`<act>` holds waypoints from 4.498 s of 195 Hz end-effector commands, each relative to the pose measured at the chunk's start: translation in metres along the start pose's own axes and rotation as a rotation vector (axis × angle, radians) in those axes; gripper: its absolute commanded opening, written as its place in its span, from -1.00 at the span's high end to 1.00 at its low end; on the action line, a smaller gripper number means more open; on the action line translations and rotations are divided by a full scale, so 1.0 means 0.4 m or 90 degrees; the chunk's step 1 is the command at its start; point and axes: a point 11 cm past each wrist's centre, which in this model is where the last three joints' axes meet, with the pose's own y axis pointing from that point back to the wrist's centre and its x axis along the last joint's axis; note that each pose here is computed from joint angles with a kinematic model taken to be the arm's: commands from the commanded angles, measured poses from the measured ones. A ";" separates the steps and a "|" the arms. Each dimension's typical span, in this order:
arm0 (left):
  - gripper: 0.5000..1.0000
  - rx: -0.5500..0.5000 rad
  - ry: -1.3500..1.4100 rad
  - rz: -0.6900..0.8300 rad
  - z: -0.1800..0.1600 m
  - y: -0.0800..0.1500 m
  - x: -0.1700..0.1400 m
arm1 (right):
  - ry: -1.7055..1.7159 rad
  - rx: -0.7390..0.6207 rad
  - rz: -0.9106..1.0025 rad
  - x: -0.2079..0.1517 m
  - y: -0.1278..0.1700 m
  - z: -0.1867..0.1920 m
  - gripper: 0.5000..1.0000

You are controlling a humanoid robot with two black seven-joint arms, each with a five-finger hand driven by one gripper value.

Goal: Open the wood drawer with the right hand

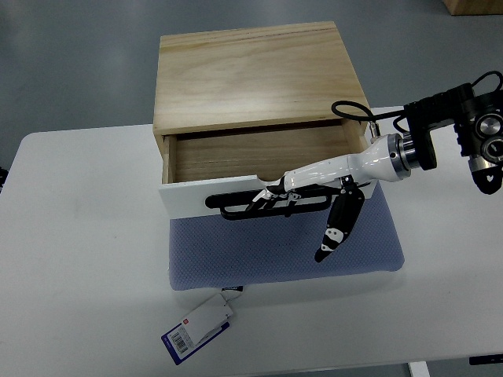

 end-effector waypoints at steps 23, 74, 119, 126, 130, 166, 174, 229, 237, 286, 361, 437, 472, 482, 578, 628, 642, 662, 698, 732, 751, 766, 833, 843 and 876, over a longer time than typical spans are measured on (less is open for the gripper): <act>-1.00 0.000 0.000 0.000 0.000 0.000 0.000 | 0.001 0.004 -0.008 -0.015 0.002 -0.005 -0.80; -1.00 0.000 0.000 0.000 0.000 0.000 0.000 | 0.000 0.004 -0.012 -0.024 0.005 -0.004 -0.80; -1.00 0.000 0.000 0.000 0.000 0.000 0.000 | 0.000 0.003 -0.007 -0.020 0.009 -0.004 -0.80; -1.00 0.000 0.000 0.000 0.000 0.000 0.000 | 0.001 0.003 -0.007 -0.019 0.010 -0.004 -0.80; -1.00 0.000 0.001 0.000 0.000 0.000 0.000 | 0.002 0.003 -0.005 -0.016 0.011 -0.005 -0.80; -1.00 0.000 0.000 0.000 0.000 0.000 0.000 | 0.007 0.000 0.004 -0.006 0.022 -0.008 -0.80; -1.00 0.000 0.000 0.000 0.000 0.000 0.000 | 0.008 0.000 0.006 -0.003 0.023 -0.009 -0.80; -1.00 0.000 0.000 0.000 0.000 0.000 0.000 | 0.006 0.001 0.005 -0.005 0.021 -0.008 -0.80; -1.00 0.000 0.000 0.000 0.000 0.000 0.000 | 0.001 0.002 0.001 -0.011 0.018 -0.004 -0.80; -1.00 0.000 0.000 0.000 0.000 0.000 0.000 | -0.011 0.009 0.000 -0.021 0.015 0.004 -0.80; -1.00 0.000 0.000 0.000 0.000 0.000 0.000 | -0.011 0.009 -0.002 -0.023 0.011 0.005 -0.80; -1.00 0.000 0.000 0.000 0.000 0.000 0.000 | -0.031 0.011 -0.007 -0.040 0.004 0.022 -0.78; -1.00 0.000 0.000 0.000 0.000 0.000 0.000 | -0.037 0.015 -0.005 -0.042 0.005 0.025 -0.53; -1.00 0.000 0.001 0.000 0.000 0.000 0.000 | -0.037 0.014 -0.004 -0.041 0.006 0.025 -0.33; -1.00 0.000 0.000 0.000 0.000 0.000 0.000 | -0.033 0.015 0.000 -0.034 0.007 0.019 -0.58; -1.00 0.000 0.000 0.000 0.000 0.000 0.000 | -0.027 0.020 0.009 -0.023 0.012 0.011 -0.69; -1.00 0.000 0.000 0.000 0.000 0.000 0.000 | -0.028 0.017 0.010 -0.023 0.013 0.013 -0.69; -1.00 0.000 0.000 0.000 0.000 0.000 0.000 | -0.029 0.018 0.013 -0.020 0.015 0.014 -0.70; -1.00 0.000 0.000 0.000 0.000 0.000 0.000 | -0.022 0.033 0.034 0.001 0.025 -0.003 -0.70; -1.00 0.000 0.001 0.000 0.000 0.000 0.000 | -0.025 0.037 0.041 0.004 0.028 -0.003 -0.73; -1.00 0.000 0.000 0.000 0.000 0.000 0.000 | -0.025 0.035 0.043 0.005 0.031 -0.002 -0.73; -1.00 0.000 0.001 0.000 0.000 0.000 0.000 | -0.023 0.036 0.047 0.010 0.034 -0.005 -0.73; -1.00 0.000 0.000 0.000 0.000 0.000 0.000 | -0.004 0.068 0.101 0.071 0.078 -0.054 -0.73; -1.00 0.000 0.000 0.000 0.000 0.000 0.000 | -0.022 0.075 0.117 0.088 0.107 -0.061 -0.73; -1.00 0.000 0.001 0.000 0.000 0.000 0.000 | -0.026 0.074 0.143 0.115 0.154 -0.073 -0.73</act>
